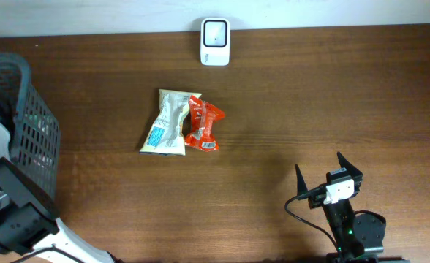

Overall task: Scan the item barcode
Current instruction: 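Take the small orange box from the basket and set it right of bags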

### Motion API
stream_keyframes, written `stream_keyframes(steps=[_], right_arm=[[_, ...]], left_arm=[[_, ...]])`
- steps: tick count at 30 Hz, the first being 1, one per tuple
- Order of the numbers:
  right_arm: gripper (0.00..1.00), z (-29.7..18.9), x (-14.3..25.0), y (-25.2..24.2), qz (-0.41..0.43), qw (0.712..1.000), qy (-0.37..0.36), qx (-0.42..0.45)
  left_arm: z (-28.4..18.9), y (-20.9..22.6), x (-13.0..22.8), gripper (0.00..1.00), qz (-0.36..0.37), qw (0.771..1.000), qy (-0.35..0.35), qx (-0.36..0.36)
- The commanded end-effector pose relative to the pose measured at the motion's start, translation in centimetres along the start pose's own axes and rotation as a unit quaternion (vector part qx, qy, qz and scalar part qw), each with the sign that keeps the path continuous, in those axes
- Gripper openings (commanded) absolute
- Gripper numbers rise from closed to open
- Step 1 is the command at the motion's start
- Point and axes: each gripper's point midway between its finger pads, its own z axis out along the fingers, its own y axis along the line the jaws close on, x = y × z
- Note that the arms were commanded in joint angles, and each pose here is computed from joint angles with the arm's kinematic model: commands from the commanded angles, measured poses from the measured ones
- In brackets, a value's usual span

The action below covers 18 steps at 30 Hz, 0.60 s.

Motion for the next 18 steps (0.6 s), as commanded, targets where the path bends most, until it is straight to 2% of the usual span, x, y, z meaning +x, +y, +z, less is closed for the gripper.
stream_keyframes(steps=[1, 5, 6, 9, 12, 13, 18], right_arm=[[0.98, 0.0, 0.3, 0.1, 0.004, 1.0, 0.003, 0.0], [0.98, 0.0, 0.3, 0.1, 0.004, 1.0, 0.003, 0.0], [0.98, 0.0, 0.3, 0.1, 0.004, 1.0, 0.003, 0.0], [0.98, 0.0, 0.3, 0.1, 0.004, 1.0, 0.003, 0.0], [0.98, 0.0, 0.3, 0.1, 0.004, 1.0, 0.003, 0.0], [0.99, 0.0, 0.3, 0.1, 0.004, 1.0, 0.003, 0.0], [0.98, 0.0, 0.3, 0.1, 0.004, 1.0, 0.003, 0.0]], left_arm=[[-8.4, -0.5, -4.3, 0.0, -0.009, 0.995, -0.091, 0.032], [-19.2, -0.5, -5.9, 0.0, -0.014, 0.98, -0.187, 0.069], [-24.1, -2.0, -4.6, 0.0, 0.004, 0.967, -0.23, 0.106], [-28.0, -6.9, -1.2, 0.0, 0.067, 0.953, -0.246, 0.165], [-29.4, -15.2, 5.1, 0.0, 0.19, 0.93, -0.229, 0.216], [-29.4, -18.7, 8.2, 0.0, 0.246, 0.915, -0.217, 0.234], [-26.3, -27.8, 19.3, 0.0, 0.399, 0.87, -0.155, 0.246]])
